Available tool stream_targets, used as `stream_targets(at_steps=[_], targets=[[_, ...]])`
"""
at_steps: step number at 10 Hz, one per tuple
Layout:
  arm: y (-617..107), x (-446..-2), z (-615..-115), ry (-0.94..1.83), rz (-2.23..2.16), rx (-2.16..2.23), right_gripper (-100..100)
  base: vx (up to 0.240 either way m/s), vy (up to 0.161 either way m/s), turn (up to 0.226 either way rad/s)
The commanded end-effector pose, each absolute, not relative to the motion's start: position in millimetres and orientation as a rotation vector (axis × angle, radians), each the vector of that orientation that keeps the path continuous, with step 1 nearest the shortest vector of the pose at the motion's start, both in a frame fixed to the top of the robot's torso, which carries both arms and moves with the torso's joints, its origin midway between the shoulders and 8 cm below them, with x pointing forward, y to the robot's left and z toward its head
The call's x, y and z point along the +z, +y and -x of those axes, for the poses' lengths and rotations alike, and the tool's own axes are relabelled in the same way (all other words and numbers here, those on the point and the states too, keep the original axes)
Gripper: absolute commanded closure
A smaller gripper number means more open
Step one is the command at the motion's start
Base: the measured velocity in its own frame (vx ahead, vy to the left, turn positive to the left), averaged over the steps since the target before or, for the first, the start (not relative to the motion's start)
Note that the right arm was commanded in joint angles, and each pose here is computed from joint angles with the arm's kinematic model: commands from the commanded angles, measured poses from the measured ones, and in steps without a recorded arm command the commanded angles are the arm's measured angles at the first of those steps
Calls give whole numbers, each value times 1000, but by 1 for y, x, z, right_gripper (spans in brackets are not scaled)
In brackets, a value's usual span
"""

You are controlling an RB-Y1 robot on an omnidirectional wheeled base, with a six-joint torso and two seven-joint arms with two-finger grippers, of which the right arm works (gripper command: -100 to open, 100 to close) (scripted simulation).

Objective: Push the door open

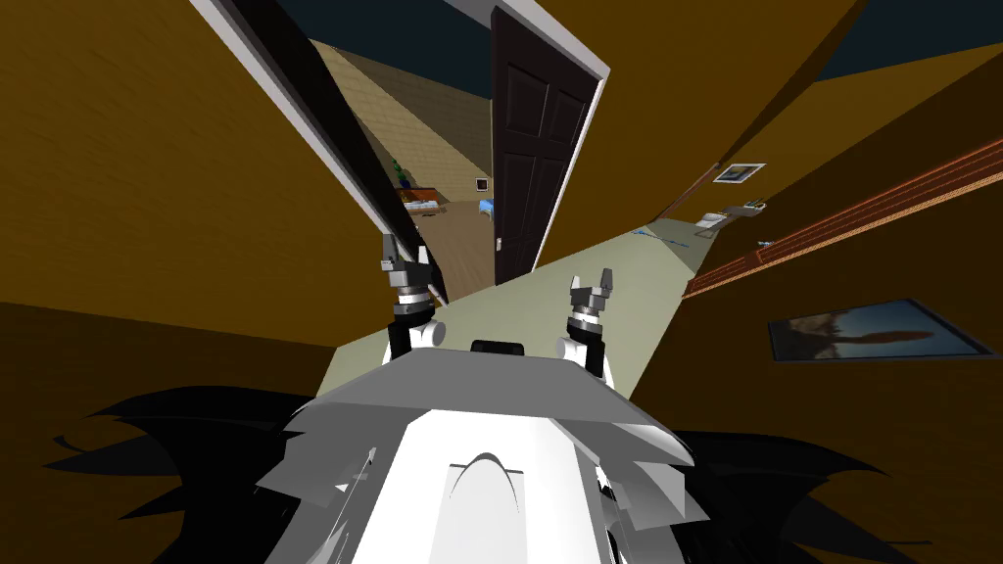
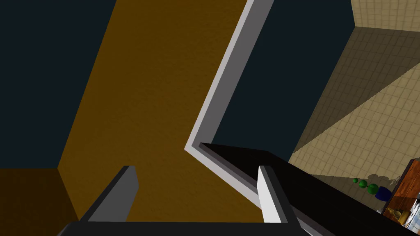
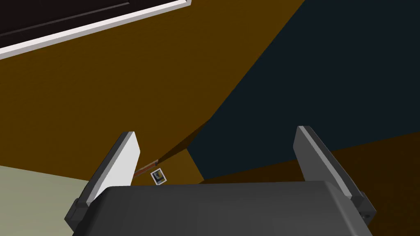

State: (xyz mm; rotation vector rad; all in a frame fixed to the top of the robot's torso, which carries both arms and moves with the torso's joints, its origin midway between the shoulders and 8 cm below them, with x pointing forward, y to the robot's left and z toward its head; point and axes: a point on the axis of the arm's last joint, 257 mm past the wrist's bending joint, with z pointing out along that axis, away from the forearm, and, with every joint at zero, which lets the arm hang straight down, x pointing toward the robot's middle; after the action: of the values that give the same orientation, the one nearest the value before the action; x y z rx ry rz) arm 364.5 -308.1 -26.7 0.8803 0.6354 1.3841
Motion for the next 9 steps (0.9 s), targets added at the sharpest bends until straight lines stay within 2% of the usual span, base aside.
stream_targets(at_steps=[1, 4, 9], targets=[[-304, -35, -369, 657, -883, 1387, -100, 139, 17, 17], [-295, -53, -377, 699, -889, 1393, -100, 215, -20, 8], [-275, -91, -391, 784, -904, 1406, -100, 198, 15, 12]])
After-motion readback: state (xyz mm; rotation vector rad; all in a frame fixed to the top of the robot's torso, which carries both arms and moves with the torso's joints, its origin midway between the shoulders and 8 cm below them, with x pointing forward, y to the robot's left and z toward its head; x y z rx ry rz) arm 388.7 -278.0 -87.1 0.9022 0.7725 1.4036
